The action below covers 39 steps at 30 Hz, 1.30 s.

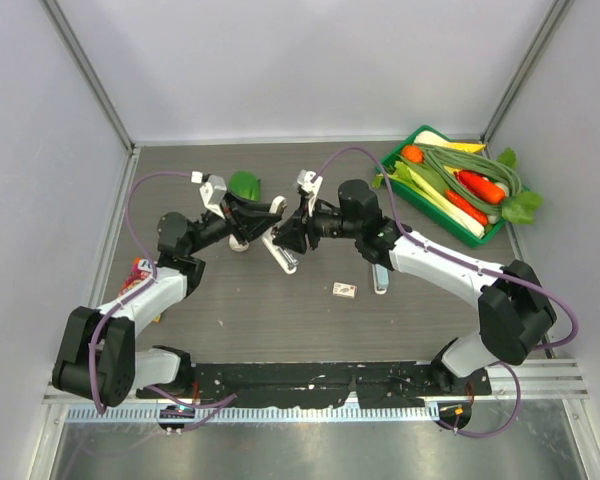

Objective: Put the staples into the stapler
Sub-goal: Open the stapler.

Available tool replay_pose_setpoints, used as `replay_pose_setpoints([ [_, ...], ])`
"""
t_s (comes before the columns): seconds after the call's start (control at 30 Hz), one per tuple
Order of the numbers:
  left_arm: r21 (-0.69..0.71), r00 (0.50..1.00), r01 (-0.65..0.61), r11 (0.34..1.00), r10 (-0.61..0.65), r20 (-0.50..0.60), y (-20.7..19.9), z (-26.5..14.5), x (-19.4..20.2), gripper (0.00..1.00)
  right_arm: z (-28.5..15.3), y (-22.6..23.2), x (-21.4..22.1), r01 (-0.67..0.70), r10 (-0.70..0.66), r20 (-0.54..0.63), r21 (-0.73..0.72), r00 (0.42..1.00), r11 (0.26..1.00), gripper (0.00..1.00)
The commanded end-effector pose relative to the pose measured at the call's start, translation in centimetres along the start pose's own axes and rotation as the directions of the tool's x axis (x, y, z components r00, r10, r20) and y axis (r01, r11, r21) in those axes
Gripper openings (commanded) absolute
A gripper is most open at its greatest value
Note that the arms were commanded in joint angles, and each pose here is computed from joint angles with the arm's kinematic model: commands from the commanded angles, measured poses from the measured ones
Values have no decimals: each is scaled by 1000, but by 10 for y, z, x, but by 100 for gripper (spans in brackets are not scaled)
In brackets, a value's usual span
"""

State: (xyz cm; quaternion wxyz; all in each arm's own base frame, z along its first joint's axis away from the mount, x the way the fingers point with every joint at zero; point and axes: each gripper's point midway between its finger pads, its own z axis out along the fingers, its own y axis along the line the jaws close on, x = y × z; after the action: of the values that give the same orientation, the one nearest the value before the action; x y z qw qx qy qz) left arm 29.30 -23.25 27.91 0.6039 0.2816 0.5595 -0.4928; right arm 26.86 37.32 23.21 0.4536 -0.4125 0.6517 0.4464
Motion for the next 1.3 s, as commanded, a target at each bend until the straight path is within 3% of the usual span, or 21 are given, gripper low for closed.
replay_pose_setpoints([
  [0.0,26,995,-91,995,90,53,-9,1,-18,0,3,1,-5,-6,6,15,-12,1000,1000,47],
  [0.27,-16,992,-105,994,106,70,-2,0,-20,0,9,0,6,-102,102,12,-11,995,995,47],
  [0.57,-57,991,-105,993,109,74,5,-1,-18,0,16,-11,12,-87,86,11,69,996,994,41],
  [0.87,-79,993,-94,992,99,59,10,-2,-12,0,18,-12,14,-40,41,1,89,999,995,16],
  [0.97,-88,994,-88,992,93,57,12,-2,-11,13,17,-13,13,-38,38,3,95,999,995,10],
  [1.0,-85,994,-91,992,96,56,11,-2,-12,27,16,-13,11,-37,36,6,101,999,994,9],
  [1.1,-89,994,-95,992,99,52,11,-3,-12,51,14,-14,8,-30,28,12,114,1000,993,7],
  [1.27,-103,994,-96,990,101,48,14,-5,-13,80,9,-20,0,-27,24,22,163,999,986,5],
])
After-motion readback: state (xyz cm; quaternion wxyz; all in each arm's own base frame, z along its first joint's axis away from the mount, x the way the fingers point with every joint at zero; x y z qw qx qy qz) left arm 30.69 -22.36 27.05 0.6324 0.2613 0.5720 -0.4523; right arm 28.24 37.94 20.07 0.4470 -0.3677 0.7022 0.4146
